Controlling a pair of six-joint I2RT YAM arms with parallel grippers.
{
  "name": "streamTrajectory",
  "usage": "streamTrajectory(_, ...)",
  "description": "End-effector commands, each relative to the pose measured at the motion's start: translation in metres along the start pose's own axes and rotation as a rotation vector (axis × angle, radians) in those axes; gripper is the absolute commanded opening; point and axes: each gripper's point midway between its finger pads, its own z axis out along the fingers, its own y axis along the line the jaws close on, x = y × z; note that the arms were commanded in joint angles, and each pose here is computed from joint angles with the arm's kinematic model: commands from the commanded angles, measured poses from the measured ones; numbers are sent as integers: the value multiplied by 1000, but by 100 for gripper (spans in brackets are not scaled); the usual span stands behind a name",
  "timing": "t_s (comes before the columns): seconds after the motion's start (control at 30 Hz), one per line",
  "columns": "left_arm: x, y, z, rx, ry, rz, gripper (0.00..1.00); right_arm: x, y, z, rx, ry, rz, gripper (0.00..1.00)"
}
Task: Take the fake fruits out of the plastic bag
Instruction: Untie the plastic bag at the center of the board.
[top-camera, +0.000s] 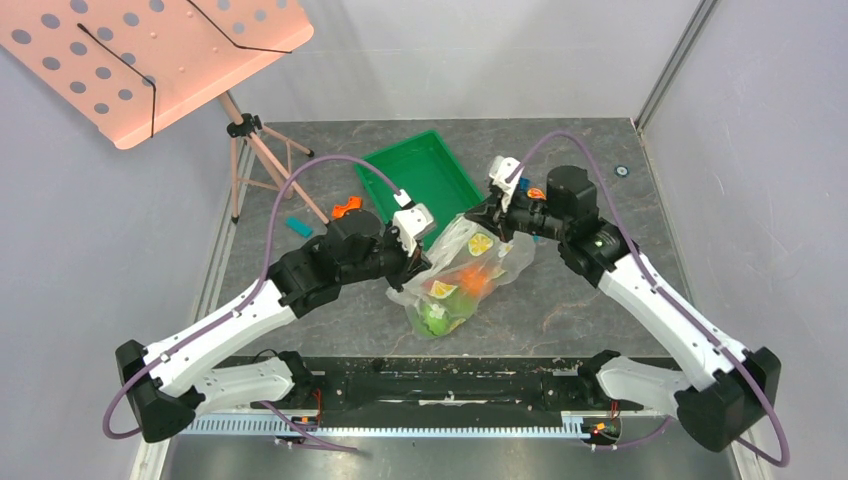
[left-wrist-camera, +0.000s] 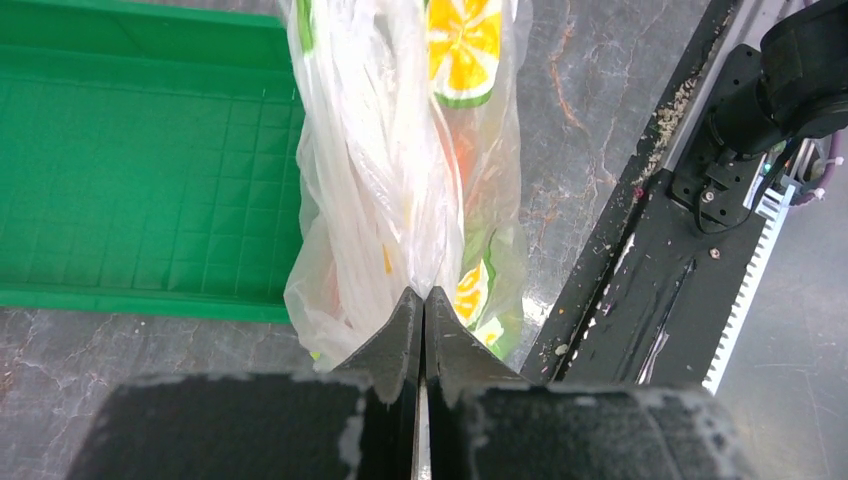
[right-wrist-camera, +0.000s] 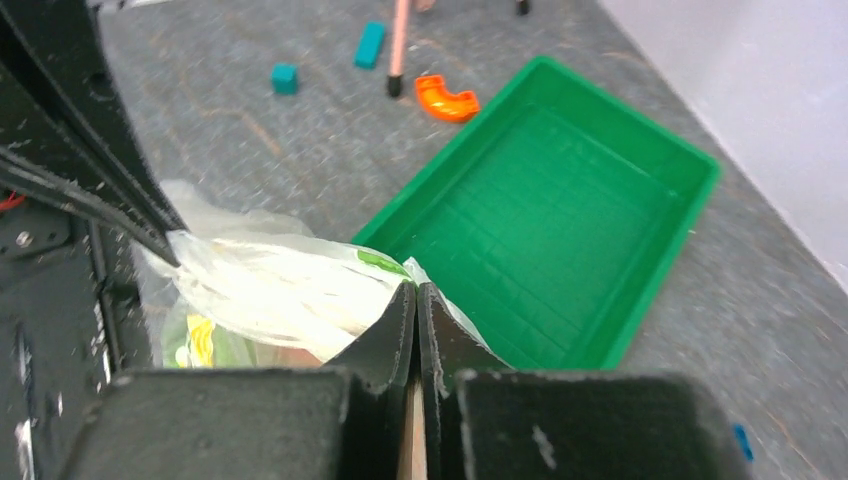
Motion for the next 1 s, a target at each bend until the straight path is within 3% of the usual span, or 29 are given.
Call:
streamTrajectory(0.0,-30,5,-14,-40,-104,25,2,-44,-40,-28,298,-165,32,0)
streamTrajectory(0.23,-29,10,-18,-73,-109,24,2,-56,-67,-59,530,-259,192,0)
streamTrajectory(0.57,-25,13,-19,-98,-111,-12,2,-17,-95,-90,828,-349,547,0)
streamTrajectory(0.73,-26,15,-20,-109,-116,-18,2,0,-97,-100,895,-387,639,0)
streamTrajectory(0.83,-28,13,-18,-98,-118,-20,14,-5,-89,-97,837,-418,622,0)
streamTrajectory(0.9,-32,9,-15,-72,-124,-18,38,-11,-83,-92,784,-425,602,0)
streamTrajectory(0.97,-41,3,-11,-32,-126,-6,51,-15,-79,-89,747,-420,583,0)
